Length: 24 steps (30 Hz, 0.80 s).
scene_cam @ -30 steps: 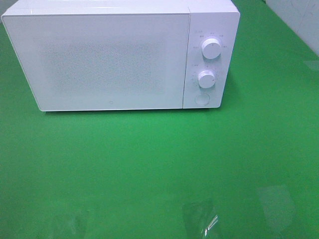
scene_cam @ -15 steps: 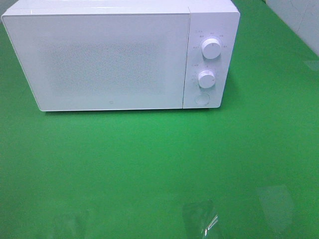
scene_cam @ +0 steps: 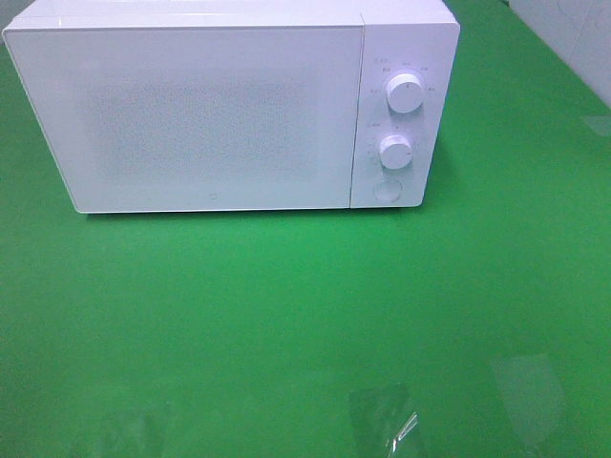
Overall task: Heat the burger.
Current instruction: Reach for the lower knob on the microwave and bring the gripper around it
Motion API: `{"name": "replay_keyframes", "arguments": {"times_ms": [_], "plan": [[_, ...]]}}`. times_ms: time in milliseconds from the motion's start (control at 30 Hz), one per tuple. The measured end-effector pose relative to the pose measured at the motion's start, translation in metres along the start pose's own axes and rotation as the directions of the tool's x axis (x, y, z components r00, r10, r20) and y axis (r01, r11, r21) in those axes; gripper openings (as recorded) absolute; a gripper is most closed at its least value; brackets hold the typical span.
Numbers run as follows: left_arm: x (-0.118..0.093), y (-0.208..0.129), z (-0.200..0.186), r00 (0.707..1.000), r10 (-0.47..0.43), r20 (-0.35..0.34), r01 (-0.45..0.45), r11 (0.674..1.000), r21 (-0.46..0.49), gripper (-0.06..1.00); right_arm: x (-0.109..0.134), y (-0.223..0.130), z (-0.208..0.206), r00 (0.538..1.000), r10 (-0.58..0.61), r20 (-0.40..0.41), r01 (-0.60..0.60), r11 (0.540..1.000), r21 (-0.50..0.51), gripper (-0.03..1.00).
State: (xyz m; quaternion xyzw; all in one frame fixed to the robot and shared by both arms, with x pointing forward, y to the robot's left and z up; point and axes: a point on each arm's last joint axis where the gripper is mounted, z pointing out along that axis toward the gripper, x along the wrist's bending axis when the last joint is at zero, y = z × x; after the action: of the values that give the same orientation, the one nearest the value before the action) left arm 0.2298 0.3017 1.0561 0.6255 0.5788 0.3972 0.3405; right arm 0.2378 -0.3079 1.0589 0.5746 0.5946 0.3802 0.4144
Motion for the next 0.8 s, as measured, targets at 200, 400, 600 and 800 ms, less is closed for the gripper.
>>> {"name": "replay_keyframes", "arguments": {"times_ms": [200,400,600,800], "plan": [[0.000,0.000,0.000,1.000,0.000,0.000,0.000,1.000,0.000,0.99,-0.001,0.010,-0.004,1.000,-0.007,0.011,0.008,0.998,-0.069,0.79],[0.000,0.000,0.000,1.000,0.000,0.000,0.000,1.000,0.000,0.99,-0.001,0.026,0.012,0.999,-0.034,0.023,0.036,0.997,-0.070,0.80],[0.000,0.000,0.000,1.000,0.000,0.000,0.000,1.000,0.000,0.99,0.003,0.048,0.036,0.999,-0.051,0.008,0.052,0.990,-0.130,0.79],[0.000,0.000,0.000,1.000,0.000,0.000,0.000,1.000,0.000,0.99,0.008,0.052,0.062,0.999,-0.050,-0.016,0.047,0.986,-0.158,0.79]]}}
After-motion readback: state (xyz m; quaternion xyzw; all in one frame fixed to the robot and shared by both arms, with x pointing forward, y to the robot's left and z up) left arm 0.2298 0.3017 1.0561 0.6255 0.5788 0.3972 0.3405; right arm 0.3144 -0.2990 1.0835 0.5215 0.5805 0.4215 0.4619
